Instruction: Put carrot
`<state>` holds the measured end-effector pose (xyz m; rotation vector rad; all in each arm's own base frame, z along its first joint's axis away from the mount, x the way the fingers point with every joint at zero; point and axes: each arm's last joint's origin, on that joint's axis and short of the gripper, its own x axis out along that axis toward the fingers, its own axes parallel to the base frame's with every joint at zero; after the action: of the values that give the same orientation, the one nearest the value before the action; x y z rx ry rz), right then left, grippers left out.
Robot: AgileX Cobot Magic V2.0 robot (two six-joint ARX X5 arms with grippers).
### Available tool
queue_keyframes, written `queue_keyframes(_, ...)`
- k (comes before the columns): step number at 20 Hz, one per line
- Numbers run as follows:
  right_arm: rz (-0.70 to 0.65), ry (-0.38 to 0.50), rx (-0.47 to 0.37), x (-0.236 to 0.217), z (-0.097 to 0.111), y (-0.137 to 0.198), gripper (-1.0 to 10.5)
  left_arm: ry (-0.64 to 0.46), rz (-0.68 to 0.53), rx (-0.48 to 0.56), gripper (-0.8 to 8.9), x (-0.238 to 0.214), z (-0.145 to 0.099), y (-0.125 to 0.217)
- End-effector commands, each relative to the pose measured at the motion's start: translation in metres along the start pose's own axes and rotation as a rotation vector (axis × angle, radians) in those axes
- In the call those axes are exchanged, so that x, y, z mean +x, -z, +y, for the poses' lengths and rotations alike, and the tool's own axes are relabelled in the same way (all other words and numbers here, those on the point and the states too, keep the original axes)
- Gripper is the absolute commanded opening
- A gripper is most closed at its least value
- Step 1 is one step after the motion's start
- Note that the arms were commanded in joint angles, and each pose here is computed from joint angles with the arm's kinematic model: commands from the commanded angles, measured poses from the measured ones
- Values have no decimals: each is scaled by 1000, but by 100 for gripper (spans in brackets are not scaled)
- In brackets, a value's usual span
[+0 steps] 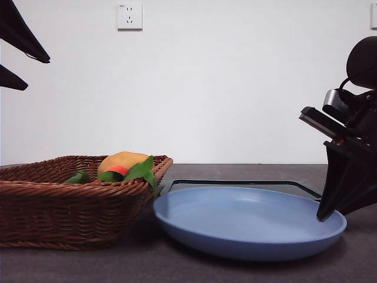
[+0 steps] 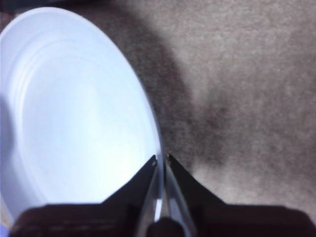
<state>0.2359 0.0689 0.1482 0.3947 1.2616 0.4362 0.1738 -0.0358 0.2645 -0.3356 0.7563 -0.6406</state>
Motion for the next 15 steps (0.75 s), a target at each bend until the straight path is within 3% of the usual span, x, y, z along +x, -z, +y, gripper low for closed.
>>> queue_keyframes(1, 0, 0, 0, 2, 1, -3, 3, 17, -10, 22, 337, 0, -2, -4)
queue_keyframes(5, -32, 27, 15, -17, 2, 0, 3, 50, 16, -49, 337, 4, -9, -2)
queue_keyframes(9, -106, 105, -22, -51, 8, 11, 3, 73, 116, -206, 337, 24, -15, 2)
queue_keyframes(15, -205, 111, -80, -86, 20, 28, 3, -39, 319, -325, 337, 81, -4, 10)
